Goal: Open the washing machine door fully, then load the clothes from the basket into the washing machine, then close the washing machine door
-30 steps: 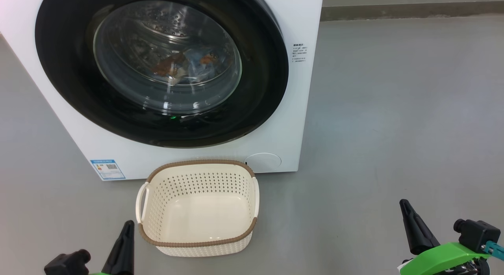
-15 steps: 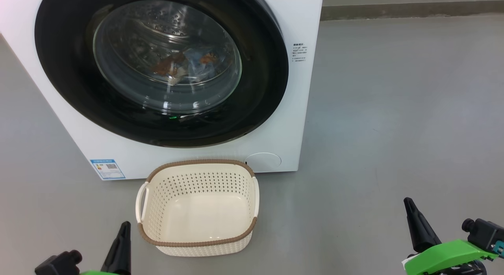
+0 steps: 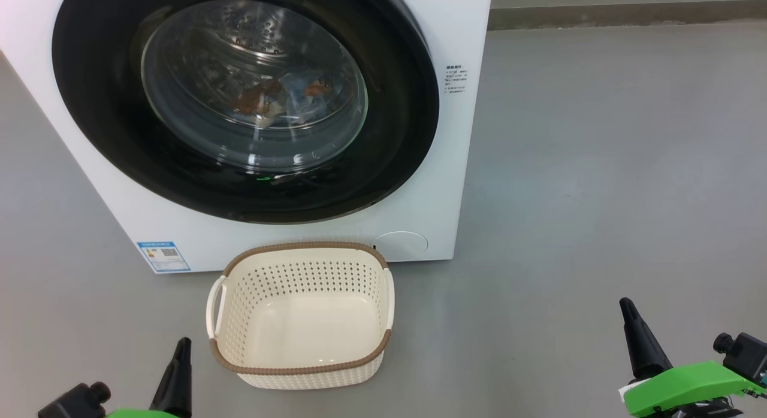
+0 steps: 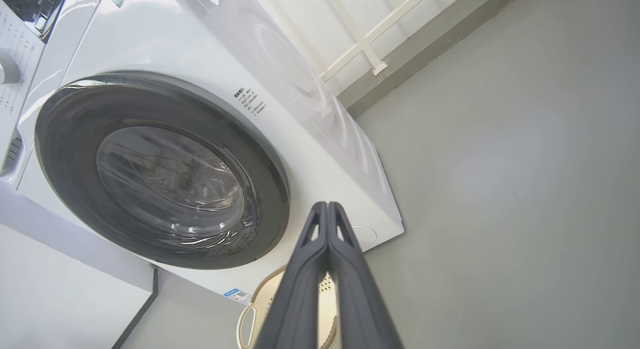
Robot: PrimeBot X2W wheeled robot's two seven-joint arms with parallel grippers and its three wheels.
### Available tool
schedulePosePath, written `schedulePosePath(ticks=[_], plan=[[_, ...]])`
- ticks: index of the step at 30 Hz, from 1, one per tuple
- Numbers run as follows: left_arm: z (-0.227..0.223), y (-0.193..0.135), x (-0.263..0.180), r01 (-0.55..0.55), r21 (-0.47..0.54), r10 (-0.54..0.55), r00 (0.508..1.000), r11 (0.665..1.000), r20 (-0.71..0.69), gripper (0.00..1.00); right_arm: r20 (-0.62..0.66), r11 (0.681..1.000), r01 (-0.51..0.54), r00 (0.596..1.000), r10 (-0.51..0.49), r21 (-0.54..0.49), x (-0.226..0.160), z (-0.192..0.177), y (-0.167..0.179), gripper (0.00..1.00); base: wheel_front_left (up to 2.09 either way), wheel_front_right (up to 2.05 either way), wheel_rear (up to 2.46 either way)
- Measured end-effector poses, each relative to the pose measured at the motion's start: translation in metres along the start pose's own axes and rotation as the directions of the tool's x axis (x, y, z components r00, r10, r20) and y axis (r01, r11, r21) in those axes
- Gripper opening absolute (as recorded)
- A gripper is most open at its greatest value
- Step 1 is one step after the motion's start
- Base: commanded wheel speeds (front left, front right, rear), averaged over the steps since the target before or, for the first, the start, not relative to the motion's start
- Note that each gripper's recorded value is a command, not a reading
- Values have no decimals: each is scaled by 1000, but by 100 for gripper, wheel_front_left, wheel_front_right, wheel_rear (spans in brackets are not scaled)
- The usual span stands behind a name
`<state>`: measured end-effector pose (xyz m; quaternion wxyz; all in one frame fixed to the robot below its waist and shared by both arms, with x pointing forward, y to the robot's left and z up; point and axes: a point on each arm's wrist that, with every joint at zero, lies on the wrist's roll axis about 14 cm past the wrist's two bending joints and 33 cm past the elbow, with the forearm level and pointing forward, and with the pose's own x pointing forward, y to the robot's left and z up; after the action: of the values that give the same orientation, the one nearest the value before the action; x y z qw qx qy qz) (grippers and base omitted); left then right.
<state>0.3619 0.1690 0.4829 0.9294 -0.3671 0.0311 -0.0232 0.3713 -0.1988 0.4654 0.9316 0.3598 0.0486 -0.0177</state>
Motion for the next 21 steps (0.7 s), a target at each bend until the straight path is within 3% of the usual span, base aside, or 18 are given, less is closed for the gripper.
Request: schedulePosePath(ticks=[21], plan=[[2, 8, 2, -41, -201, 41, 999, 979, -5, 0, 3, 977, 23, 1000, -24, 211, 1, 4, -2, 0, 0, 0, 0]])
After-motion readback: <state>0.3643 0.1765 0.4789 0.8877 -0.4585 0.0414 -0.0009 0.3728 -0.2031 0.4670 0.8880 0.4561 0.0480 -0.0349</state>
